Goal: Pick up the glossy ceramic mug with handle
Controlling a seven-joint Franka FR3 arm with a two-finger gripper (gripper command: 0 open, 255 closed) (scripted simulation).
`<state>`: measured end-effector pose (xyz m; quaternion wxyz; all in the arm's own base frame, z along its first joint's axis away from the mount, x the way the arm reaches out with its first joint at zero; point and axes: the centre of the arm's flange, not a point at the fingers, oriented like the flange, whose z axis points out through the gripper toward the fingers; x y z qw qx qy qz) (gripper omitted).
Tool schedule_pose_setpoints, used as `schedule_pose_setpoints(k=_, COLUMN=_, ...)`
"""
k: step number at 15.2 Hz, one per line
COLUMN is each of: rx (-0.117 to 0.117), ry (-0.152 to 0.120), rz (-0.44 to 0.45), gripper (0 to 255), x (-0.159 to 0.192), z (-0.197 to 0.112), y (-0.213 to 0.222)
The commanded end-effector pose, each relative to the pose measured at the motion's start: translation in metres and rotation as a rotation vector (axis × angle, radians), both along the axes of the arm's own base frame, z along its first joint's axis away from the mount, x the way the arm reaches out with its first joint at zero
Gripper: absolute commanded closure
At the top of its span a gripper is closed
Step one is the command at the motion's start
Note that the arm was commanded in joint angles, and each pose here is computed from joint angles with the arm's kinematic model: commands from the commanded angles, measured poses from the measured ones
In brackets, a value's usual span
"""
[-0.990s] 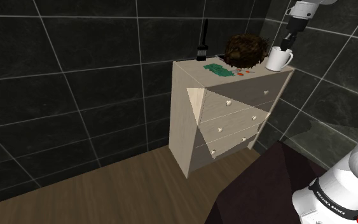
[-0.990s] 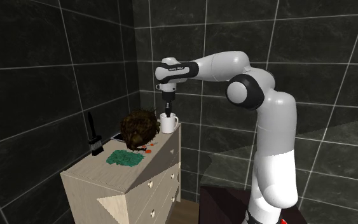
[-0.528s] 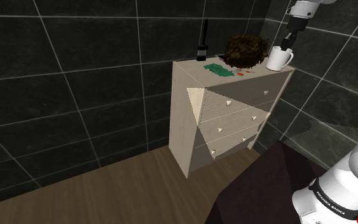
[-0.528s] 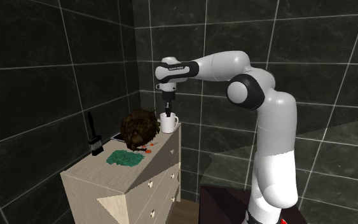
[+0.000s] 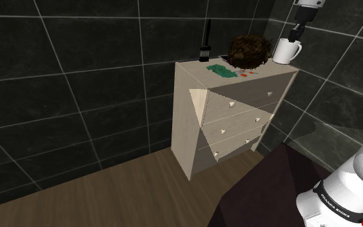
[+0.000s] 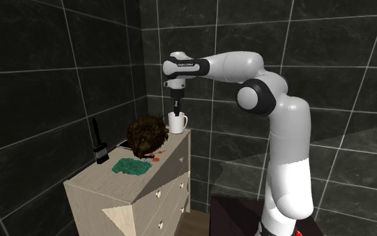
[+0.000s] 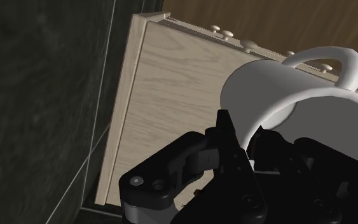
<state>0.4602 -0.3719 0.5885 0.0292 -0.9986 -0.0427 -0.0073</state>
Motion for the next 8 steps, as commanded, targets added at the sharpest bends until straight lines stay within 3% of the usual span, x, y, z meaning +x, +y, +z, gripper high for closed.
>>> schedule_pose_setpoints(k=1, rx=0.0, ry=0.0, rz=0.0, gripper=255, x=-0.001, z=0.011, y=0.001)
schedule_pose_setpoints(k=8, rx=0.0, ry=0.0, rz=0.0, gripper=255, x=-0.001, z=0.038, y=0.001)
